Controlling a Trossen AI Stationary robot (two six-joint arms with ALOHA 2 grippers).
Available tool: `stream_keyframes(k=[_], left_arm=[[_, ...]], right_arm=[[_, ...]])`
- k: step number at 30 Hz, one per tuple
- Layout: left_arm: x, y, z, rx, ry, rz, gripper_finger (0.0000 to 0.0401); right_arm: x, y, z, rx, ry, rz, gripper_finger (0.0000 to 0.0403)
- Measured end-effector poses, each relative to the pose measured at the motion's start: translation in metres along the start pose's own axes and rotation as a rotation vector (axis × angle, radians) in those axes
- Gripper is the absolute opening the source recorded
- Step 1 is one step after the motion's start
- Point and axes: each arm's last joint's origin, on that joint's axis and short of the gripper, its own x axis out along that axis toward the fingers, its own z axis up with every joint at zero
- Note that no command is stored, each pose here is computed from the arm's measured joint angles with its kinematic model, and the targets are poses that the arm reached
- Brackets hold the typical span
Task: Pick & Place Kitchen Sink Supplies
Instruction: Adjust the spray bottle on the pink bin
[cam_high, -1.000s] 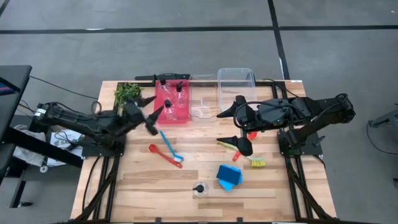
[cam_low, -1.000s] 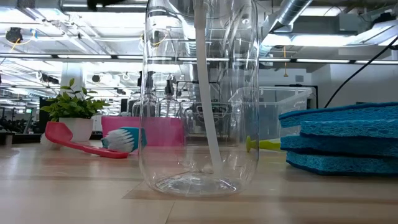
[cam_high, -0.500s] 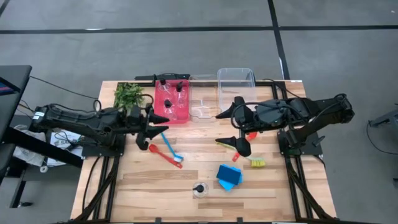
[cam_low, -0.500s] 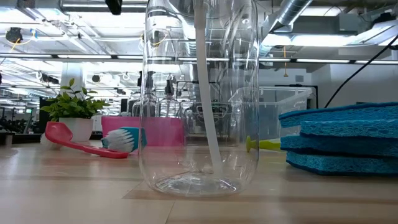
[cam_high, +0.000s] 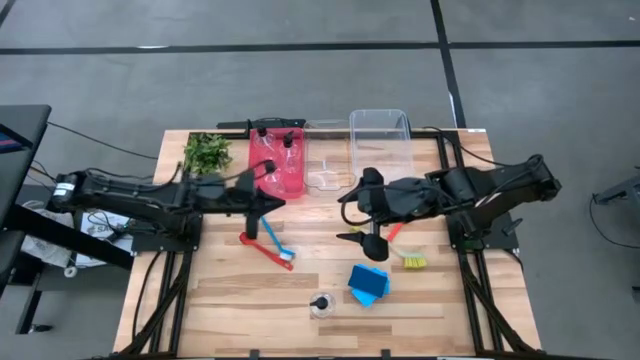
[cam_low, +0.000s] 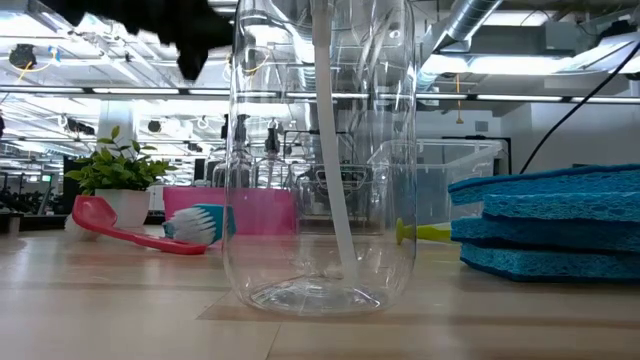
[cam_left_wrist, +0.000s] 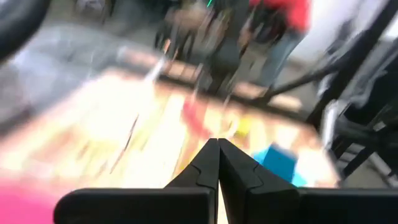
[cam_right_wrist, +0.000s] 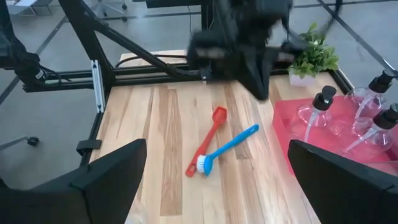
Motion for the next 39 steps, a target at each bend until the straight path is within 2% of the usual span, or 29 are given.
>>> stream_keyframes(k=[7,14,22,39], left_arm=[[0.023,0.008,-0.022,-0.009,0.152,0.059,0.0003],[0.042,0.018,-0.043,0.039,0.219,0.314,0.0003],[0.054,0.025,-0.059,0.093,0.264,0.482,0.0003],[0.058,0.038,-0.074,0.117,0.299,0.607,0.0003]], right_arm=[[-0.001,0.000,0.000,-0.003,0.001,-0.001,0.0385],[-0.001,0.000,0.000,-0.004,0.004,-0.001,0.0386],[-0.001,-0.001,-0.001,-0.006,0.012,-0.003,0.0385],[-0.002,-0.001,-0.002,-0.007,0.016,-0.004,0.0385]])
